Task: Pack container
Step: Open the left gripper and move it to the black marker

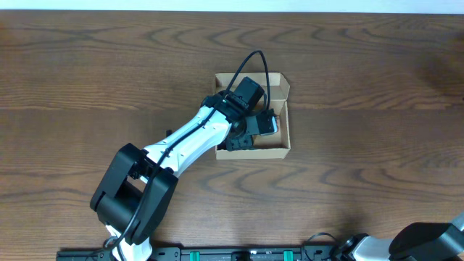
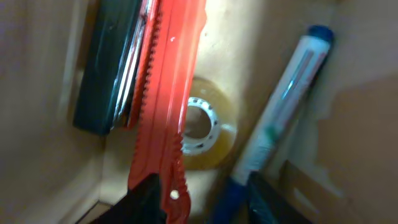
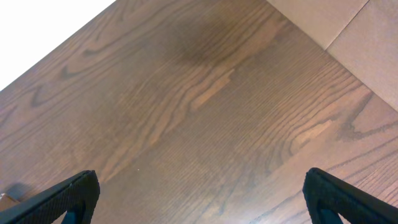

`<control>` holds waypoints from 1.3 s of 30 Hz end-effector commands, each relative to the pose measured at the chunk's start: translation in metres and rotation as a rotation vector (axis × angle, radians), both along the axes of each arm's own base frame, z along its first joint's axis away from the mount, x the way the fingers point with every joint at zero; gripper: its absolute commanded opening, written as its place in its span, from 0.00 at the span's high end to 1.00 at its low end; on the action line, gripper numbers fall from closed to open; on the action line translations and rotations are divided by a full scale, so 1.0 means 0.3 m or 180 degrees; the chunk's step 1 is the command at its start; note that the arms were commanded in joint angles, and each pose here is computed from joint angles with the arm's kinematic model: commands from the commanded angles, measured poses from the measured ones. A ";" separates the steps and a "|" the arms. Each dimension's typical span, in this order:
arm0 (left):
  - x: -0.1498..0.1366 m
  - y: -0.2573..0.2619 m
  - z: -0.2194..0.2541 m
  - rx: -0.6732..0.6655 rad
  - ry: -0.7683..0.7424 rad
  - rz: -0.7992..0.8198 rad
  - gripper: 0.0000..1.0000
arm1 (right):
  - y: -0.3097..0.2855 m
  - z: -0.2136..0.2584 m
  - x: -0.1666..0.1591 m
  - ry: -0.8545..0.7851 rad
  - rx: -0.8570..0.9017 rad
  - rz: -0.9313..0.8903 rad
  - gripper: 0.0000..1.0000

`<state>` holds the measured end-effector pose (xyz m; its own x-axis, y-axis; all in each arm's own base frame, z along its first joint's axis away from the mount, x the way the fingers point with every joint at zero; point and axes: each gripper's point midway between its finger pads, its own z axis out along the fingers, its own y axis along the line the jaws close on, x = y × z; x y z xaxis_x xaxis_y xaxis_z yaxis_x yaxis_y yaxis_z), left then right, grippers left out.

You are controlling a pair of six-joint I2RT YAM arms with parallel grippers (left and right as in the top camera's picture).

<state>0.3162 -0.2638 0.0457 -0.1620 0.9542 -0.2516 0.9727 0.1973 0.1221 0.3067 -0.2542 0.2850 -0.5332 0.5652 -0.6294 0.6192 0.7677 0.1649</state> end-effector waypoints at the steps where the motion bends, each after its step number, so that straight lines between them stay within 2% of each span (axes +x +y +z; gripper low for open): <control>1: 0.049 0.010 0.054 0.0072 -0.0168 0.0147 0.55 | -0.003 0.009 0.000 -0.0022 -0.0006 0.0015 0.01; 5: 0.069 -0.002 0.173 0.0016 -0.0207 0.0237 0.52 | -0.002 0.009 0.000 -0.0023 -0.0006 0.0016 0.01; 11: 0.142 0.005 0.457 -0.0046 -0.0619 0.0397 0.53 | 0.001 0.010 0.003 -0.0029 -0.0007 0.0048 0.01; 15: 0.165 0.107 0.587 0.0061 -0.0729 0.0711 0.43 | 0.001 0.010 0.003 -0.0026 -0.0014 0.0058 0.01; 18: 0.176 0.270 0.640 0.0151 -0.0563 0.1337 0.24 | 0.002 0.010 0.004 -0.0031 -0.0011 0.0068 0.01; 22: 0.176 0.508 0.673 0.0033 -0.0143 0.2419 0.26 | 0.014 0.014 0.014 -0.0071 0.0014 0.0148 0.01; 24: 0.176 0.635 0.685 -0.0103 0.0050 0.3162 0.25 | 0.018 0.016 0.018 -0.0092 0.0021 0.0174 0.01; 26: 0.156 0.727 0.679 -0.0267 0.0324 0.3836 0.33 | 0.018 0.016 0.019 -0.0091 0.0020 0.0176 0.01; 27: 0.146 0.760 0.671 -0.0318 0.0448 0.4017 0.36 | 0.018 0.016 0.019 -0.0091 0.0020 0.0176 0.01; 29: 0.134 0.829 0.647 -0.0285 0.0536 0.4334 0.37 | 0.019 0.016 0.019 -0.0092 0.0020 0.0178 0.01; 31: 0.124 0.859 0.622 -0.0225 0.0588 0.4466 0.41 | 0.020 0.016 0.020 -0.0090 0.0021 0.0180 0.01; 34: 0.124 0.861 0.572 -0.0165 0.0543 0.4597 0.40 | 0.025 0.016 0.024 -0.0090 0.0022 0.0196 0.01; 39: 0.099 0.791 0.445 -0.0287 0.0422 0.4549 0.39 | 0.037 0.016 0.033 -0.0083 0.0005 0.0253 0.01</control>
